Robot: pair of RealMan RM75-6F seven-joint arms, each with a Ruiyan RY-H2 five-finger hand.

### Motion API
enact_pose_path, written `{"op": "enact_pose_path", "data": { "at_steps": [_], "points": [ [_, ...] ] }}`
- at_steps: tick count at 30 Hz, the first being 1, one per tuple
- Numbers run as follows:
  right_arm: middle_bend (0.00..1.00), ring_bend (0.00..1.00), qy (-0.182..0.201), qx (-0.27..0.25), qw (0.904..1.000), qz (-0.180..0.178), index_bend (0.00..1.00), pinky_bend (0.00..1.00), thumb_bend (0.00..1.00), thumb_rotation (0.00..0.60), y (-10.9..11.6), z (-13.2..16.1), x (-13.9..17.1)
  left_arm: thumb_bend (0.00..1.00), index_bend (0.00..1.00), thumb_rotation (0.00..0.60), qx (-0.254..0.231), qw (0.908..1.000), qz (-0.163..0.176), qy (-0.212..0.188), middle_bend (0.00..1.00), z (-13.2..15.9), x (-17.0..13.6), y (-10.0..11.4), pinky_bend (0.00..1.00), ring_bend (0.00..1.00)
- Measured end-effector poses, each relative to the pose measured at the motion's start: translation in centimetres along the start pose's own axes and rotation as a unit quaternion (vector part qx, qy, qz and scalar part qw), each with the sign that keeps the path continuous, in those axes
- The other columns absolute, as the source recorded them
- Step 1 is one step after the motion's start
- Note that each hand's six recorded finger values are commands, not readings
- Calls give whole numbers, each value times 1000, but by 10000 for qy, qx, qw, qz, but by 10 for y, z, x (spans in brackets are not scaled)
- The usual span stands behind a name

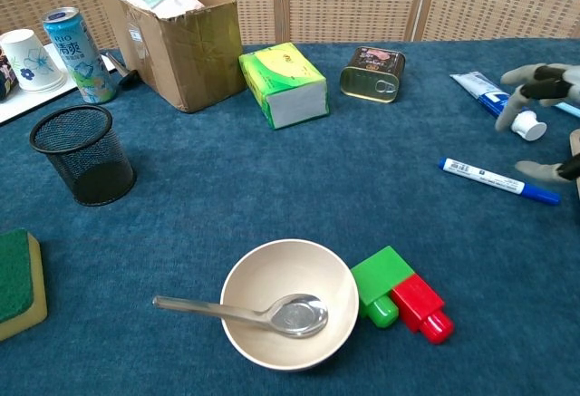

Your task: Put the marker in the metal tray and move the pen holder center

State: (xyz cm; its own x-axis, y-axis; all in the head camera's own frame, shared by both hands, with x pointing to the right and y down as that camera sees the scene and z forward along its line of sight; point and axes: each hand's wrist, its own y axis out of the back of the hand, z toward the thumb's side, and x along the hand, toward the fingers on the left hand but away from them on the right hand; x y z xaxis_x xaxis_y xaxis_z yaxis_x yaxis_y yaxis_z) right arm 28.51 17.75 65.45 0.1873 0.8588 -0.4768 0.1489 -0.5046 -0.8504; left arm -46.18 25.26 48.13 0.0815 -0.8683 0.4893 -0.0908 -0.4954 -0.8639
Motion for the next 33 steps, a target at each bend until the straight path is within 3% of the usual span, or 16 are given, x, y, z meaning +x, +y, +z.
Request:
{"op": "enact_pose_path", "data": {
  "at_steps": [12, 33],
  "points": [
    [0, 0, -142, 97, 9998, 91, 405, 205, 349, 600, -27, 6, -26, 104, 0, 600, -8, 10000, -34, 34, 0, -1, 2, -1, 32, 0],
    [0, 0, -392, 164, 9991, -14, 408, 204, 371, 600, -56, -5, -35, 104, 0, 600, 6, 9999, -112, 25, 0, -1, 2, -4, 32, 0]
  ]
}}
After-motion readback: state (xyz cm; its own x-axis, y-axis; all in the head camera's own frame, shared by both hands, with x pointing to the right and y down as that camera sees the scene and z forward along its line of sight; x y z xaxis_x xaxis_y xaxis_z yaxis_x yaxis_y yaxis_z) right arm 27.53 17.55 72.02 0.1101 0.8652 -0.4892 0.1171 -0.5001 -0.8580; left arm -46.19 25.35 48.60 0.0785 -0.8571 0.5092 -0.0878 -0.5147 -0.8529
